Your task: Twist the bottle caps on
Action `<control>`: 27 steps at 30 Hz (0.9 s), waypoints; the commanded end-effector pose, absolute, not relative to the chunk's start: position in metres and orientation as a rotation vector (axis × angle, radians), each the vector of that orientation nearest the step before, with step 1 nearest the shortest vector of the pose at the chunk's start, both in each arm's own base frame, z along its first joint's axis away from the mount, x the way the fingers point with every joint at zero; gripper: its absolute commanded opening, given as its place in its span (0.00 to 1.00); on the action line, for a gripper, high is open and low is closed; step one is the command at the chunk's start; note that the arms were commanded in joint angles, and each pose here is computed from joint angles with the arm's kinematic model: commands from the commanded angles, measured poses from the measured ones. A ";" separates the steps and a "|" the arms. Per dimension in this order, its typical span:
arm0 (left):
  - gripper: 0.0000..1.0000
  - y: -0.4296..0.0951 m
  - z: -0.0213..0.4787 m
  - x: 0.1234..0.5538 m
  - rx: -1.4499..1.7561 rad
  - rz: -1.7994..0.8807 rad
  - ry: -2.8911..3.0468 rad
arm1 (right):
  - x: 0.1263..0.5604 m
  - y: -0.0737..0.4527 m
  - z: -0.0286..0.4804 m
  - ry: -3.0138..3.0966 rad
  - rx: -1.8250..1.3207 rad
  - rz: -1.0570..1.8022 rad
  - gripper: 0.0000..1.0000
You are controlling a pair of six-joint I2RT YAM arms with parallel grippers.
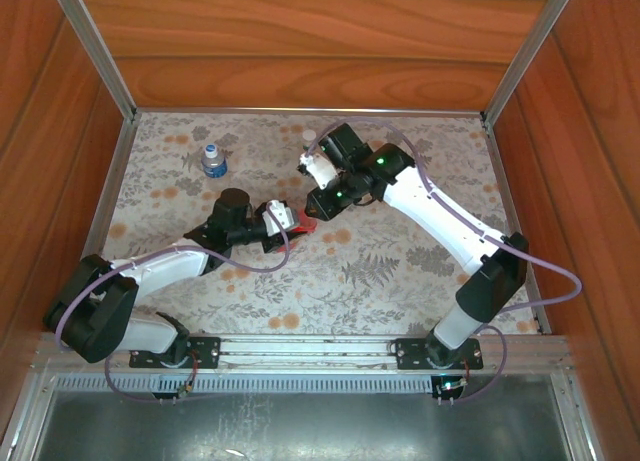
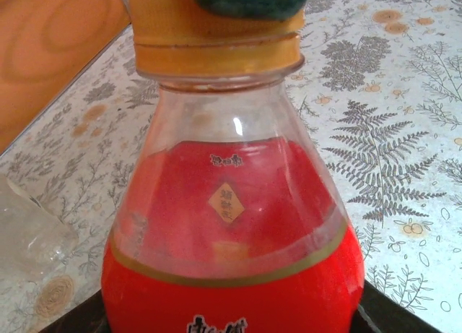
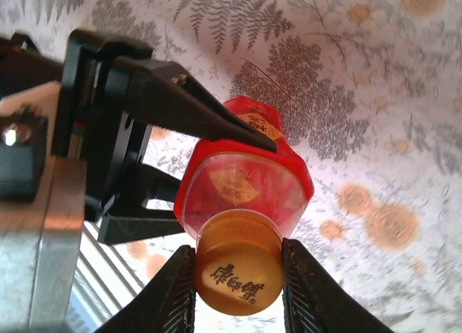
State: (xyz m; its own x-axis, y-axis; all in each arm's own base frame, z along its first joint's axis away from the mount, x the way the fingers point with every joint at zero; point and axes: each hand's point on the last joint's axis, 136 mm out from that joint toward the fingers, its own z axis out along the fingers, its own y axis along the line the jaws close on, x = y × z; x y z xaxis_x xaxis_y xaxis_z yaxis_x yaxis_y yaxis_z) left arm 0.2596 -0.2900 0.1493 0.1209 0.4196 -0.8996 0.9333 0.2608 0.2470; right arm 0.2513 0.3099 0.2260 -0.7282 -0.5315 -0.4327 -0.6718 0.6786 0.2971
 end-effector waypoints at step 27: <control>0.50 -0.295 0.180 0.265 1.247 -0.675 1.460 | 0.246 0.298 0.307 1.954 -1.029 0.736 0.64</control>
